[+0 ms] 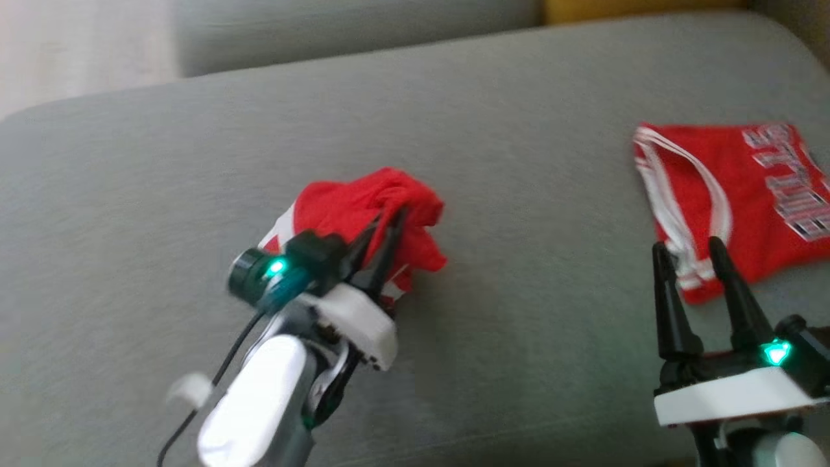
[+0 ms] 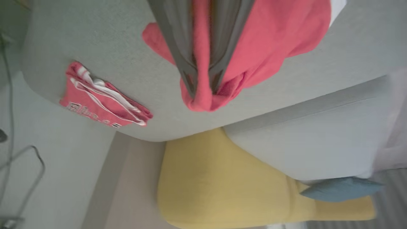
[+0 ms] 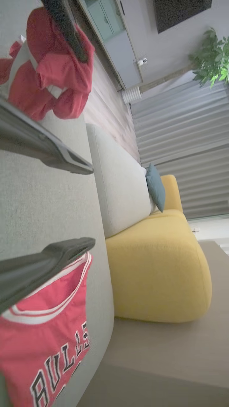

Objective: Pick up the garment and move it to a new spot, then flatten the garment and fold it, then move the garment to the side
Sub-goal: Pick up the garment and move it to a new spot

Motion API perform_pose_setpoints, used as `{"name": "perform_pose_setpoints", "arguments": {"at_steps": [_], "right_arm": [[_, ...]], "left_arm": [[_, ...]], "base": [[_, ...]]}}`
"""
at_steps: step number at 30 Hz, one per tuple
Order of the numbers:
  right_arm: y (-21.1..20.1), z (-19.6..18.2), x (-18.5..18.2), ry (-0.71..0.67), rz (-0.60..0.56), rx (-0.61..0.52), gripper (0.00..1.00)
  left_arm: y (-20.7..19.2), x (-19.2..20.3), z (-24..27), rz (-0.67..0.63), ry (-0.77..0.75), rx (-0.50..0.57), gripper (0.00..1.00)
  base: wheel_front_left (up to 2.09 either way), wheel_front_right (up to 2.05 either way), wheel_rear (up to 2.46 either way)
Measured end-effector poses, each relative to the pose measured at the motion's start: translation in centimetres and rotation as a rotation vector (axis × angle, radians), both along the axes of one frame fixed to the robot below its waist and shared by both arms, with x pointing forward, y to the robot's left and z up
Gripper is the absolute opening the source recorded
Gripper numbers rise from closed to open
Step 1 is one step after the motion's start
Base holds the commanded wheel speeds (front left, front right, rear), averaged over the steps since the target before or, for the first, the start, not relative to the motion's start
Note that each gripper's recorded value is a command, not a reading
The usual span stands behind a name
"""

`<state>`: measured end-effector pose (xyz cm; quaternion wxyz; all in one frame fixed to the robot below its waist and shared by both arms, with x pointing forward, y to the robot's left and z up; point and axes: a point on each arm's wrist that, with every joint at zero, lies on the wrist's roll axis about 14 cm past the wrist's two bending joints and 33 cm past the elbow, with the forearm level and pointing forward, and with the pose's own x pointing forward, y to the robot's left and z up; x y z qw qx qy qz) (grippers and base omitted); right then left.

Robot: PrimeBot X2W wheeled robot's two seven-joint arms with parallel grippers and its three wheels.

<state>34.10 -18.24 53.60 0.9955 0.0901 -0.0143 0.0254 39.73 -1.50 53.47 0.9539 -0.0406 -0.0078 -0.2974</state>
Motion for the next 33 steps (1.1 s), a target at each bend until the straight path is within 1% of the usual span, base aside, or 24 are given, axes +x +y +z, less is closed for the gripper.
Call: {"name": "perform_pose_setpoints", "arguments": {"at_steps": [1, 3, 6, 8, 9, 10, 11, 14, 16, 20, 22, 25, 27, 30, 33], "right_arm": [[-1.0, -0.4, -0.4, 0.01, -0.037, 0.005, 1.0], [-1.9, -1.2, -1.0, 0.032, -0.072, 0.006, 1.0], [-3.2, -1.9, -1.4, 0.054, -0.118, 0.01, 1.0], [-3.7, -2.2, -1.5, 0.063, -0.139, 0.005, 1.0], [-4.0, -2.2, -1.6, 0.062, -0.149, 0.003, 1.0], [-4.2, -2.4, -1.6, 0.068, -0.157, 0.001, 1.0], [-4.4, -2.6, -1.7, 0.075, -0.162, -0.001, 1.0], [-4.3, -2.9, -1.6, 0.08, -0.161, -0.005, 1.0], [-4.0, -2.8, -1.3, 0.077, -0.147, -0.012, 1.0], [-3.3, -2.5, -0.6, 0.063, -0.116, -0.027, 1.0], [-2.7, -2.2, -0.1, 0.051, -0.095, -0.033, 1.0], [-1.7, -1.8, 0.6, 0.041, -0.057, -0.038, 1.0], [-1.0, -1.5, 1.1, 0.034, -0.03, -0.042, 1.0], [0.3, -1.1, 1.8, 0.025, 0.015, -0.039, 1.0], [1.7, -1.0, 2.5, 0.021, 0.06, -0.037, 1.0]], "left_arm": [[-2.7, 0.3, -0.6, -0.08, 0.021, 0.018, 0.0], [-4.8, 0.1, -2.7, -0.153, 0.082, 0.063, 0.0], [-6.7, -1.0, -6.8, -0.239, 0.2, 0.14, 0.0], [-7.6, -1.8, -8.7, -0.284, 0.255, 0.171, 0.0], [-8.0, -2.0, -9.1, -0.299, 0.266, 0.174, 0.04], [-8.3, -2.2, -9.4, -0.316, 0.271, 0.175, 0.57], [-8.6, -2.4, -9.6, -0.332, 0.271, 0.176, 1.0], [-8.5, -2.3, -9.0, -0.331, 0.227, 0.162, 1.0], [-8.0, -2.0, -7.8, -0.314, 0.156, 0.15, 1.0], [-6.3, -0.7, -3.2, -0.222, -0.002, 0.059, 1.0], [-4.9, -0.1, -1.2, -0.155, -0.063, 0.018, 1.0], [-1.2, 0.8, 0.5, -0.01, -0.12, -0.02, 1.0], [2.1, 1.3, 0.5, 0.101, -0.12, -0.023, 1.0], [7.3, 1.6, 0.1, 0.264, -0.113, -0.013, 1.0], [11.7, 0.8, -0.5, 0.382, -0.102, 0.013, 1.0]], "base": [[0.0, 0.0, 0.0], [0.0, 0.0, 0.0], [0.0, 0.0, 0.0], [0.0, 0.0, 0.0], [0.0, 0.0, 0.0], [0.0, 0.0, 0.0], [0.0, 0.0, 0.0], [0.0, 0.0, 0.0], [0.0, 0.0, 0.0], [0.0, 0.0, 0.0], [0.0, 0.0, 0.0], [0.0, 0.0, 0.0], [0.0, 0.0, 0.0], [0.0, 0.0, 0.0], [0.0, 0.0, 0.0]]}}
